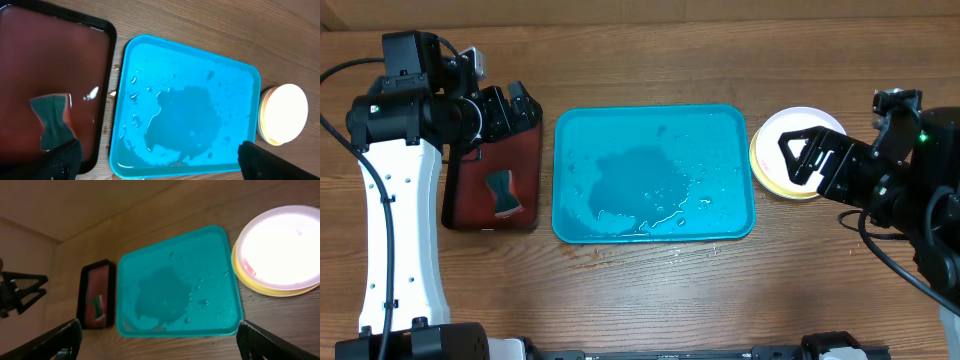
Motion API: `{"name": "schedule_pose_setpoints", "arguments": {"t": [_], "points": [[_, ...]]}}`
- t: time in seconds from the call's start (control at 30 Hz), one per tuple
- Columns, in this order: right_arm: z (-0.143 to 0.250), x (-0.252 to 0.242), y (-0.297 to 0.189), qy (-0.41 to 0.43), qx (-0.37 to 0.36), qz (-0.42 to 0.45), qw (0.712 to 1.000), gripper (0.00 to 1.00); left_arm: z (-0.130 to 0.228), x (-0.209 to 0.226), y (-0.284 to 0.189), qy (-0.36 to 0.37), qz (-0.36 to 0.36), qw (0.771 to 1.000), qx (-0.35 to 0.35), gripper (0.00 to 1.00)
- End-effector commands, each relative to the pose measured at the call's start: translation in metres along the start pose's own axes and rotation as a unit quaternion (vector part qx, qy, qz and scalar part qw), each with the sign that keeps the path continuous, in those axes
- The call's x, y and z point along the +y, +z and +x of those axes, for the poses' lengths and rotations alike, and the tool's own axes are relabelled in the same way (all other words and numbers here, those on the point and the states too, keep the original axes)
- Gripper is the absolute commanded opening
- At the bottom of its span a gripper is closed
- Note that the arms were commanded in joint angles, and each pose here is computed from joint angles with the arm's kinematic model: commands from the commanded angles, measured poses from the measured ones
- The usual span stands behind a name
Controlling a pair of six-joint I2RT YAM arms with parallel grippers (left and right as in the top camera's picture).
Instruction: Clean dirty plates on tray and stack at the side
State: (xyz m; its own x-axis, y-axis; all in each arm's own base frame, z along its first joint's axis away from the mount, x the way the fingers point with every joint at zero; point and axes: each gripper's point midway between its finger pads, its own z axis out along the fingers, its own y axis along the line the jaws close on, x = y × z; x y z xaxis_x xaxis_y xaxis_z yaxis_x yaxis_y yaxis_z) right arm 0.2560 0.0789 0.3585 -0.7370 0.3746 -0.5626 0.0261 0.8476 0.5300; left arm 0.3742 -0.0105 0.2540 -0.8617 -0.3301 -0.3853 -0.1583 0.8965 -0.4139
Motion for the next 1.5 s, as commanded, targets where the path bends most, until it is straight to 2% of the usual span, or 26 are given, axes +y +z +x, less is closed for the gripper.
{"name": "schedule_pose_setpoints", "arguments": {"t": [0.0,0.2,0.3,0.47,0.6,0.8,0.93,1.47], "points": [[0.006,0.004,-0.002,0.012,0.017,-0.007,1.0,1.0,-0.001,0.0,0.003,0.003,-0.005,1.0,0.0,1.0],[0.029,-0.003,-0.003,0.027,0.063,0.008,0.998,1.0,-0.001,0.0,0.003,0.003,-0.005,1.0,0.0,1.0],[0.027,-0.009,-0.005,0.025,0.053,0.024,0.998,1.0,-0.001,0.0,0.003,0.004,-0.005,1.0,0.0,1.0],[0.002,-0.025,-0.012,-0.001,-0.061,0.052,0.997,1.0,-0.001,0.0,0.003,0.003,-0.005,1.0,0.0,1.0],[-0.013,-0.045,-0.011,-0.016,-0.182,0.065,0.981,1.0,-0.001,0.0,0.003,0.003,-0.005,1.0,0.0,1.0],[-0.003,-0.077,0.003,-0.023,-0.322,0.038,0.946,1.0,-0.001,0.0,0.003,0.003,-0.005,1.0,0.0,1.0],[0.014,-0.093,0.02,-0.029,-0.375,0.006,0.927,1.0,-0.001,0.0,0.003,0.003,-0.005,1.0,0.0,1.0],[0.087,-0.155,0.086,-0.044,-0.392,-0.002,0.919,1.0,-0.001,0.0,0.003,0.003,-0.005,1.0,0.0,1.0]]}}
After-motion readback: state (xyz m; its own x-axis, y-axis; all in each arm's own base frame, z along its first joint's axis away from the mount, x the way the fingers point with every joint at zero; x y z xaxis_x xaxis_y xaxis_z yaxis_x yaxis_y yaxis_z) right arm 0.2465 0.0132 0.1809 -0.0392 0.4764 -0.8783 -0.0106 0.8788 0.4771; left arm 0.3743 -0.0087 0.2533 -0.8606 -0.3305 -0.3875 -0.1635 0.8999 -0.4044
